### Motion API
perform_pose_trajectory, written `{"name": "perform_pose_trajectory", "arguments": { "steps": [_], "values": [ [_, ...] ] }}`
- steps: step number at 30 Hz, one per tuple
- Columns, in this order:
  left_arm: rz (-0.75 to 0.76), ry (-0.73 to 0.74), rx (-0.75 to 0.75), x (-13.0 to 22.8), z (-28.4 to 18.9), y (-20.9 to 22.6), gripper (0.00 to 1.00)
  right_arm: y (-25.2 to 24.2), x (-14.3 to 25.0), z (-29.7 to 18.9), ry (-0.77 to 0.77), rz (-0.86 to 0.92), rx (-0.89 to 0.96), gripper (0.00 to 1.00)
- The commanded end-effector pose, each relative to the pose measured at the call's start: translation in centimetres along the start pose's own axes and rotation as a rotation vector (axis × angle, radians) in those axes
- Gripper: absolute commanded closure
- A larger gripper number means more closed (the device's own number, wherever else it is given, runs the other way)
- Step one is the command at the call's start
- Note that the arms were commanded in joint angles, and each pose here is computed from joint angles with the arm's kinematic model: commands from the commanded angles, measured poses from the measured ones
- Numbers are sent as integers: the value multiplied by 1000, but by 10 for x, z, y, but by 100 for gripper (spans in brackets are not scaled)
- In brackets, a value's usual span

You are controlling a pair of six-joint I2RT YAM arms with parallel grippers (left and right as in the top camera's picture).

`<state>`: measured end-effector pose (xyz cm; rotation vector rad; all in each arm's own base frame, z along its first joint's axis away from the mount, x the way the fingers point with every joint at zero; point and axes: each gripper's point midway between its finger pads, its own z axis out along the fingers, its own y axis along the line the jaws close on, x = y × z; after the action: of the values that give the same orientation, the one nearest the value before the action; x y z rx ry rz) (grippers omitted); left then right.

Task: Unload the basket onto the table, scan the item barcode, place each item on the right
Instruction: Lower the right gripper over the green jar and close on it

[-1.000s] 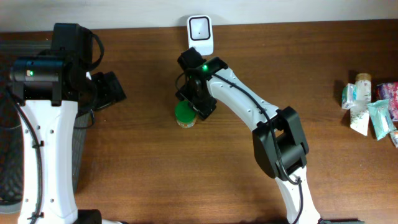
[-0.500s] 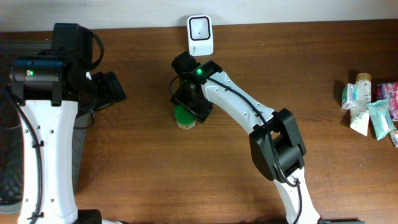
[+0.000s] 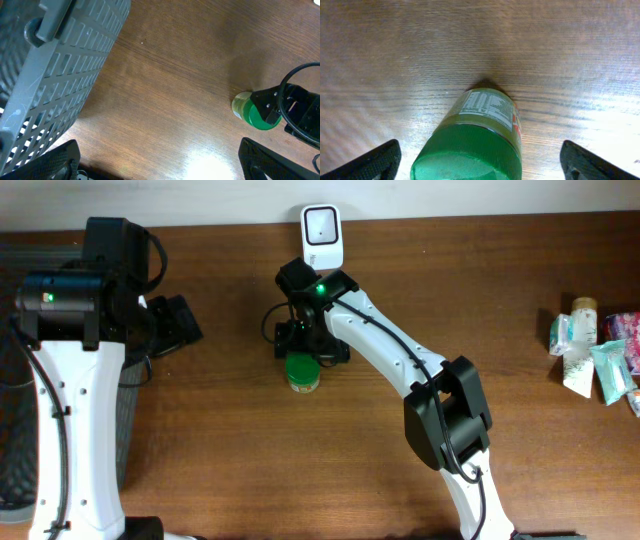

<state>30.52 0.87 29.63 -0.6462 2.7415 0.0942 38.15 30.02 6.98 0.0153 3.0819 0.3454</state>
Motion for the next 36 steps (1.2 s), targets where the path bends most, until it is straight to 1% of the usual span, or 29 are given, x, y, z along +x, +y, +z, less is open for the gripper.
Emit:
{"name": "perform_pose_trajectory", "arguments": {
  "steps": [1, 4, 5, 6, 8, 13, 15, 17, 21, 22, 23, 29, 36],
  "values": [
    [-20, -22, 11, -1, -8, 2, 1, -2, -1, -1, -9, -79, 30, 2],
    [-20, -22, 11, -1, -8, 2, 1, -5, 7, 2, 22, -173, 49, 2],
    [-20, -22, 11, -1, -8, 2, 1, -4, 8, 3, 22, -157, 48, 2],
    [-20, -22, 11, -1, -8, 2, 1, -3, 8, 3, 20, -91, 48, 2],
    [-20, -22, 11, -1, -8, 2, 1, -3, 9, 3, 21, -34, 51, 3],
    [-20, -22, 11, -1, -8, 2, 1, -9, 12, 13, 28, -29, 65, 3],
    [-20, -22, 11, -1, -8, 2, 1, -9, 13, 14, 32, -25, 67, 6],
    [-20, -22, 11, -1, -8, 2, 1, -4, 17, 15, 31, -36, 66, 7],
    [-20, -22, 11, -1, -8, 2, 1, -7, 15, 16, -37, -2, 155, 7],
    [-20, -22, 11, -1, -8, 2, 1, -6, 15, 16, -38, -4, 156, 8],
    [-20, -22, 11, -1, -8, 2, 1, -7, 16, 16, -37, -4, 157, 11],
    [-20, -22, 11, -1, -8, 2, 1, -7, 17, 16, -34, -1, 159, 15],
    [-20, -22, 11, -1, -8, 2, 1, -13, 26, 22, -11, 152, 175, 17]
  ]
}}
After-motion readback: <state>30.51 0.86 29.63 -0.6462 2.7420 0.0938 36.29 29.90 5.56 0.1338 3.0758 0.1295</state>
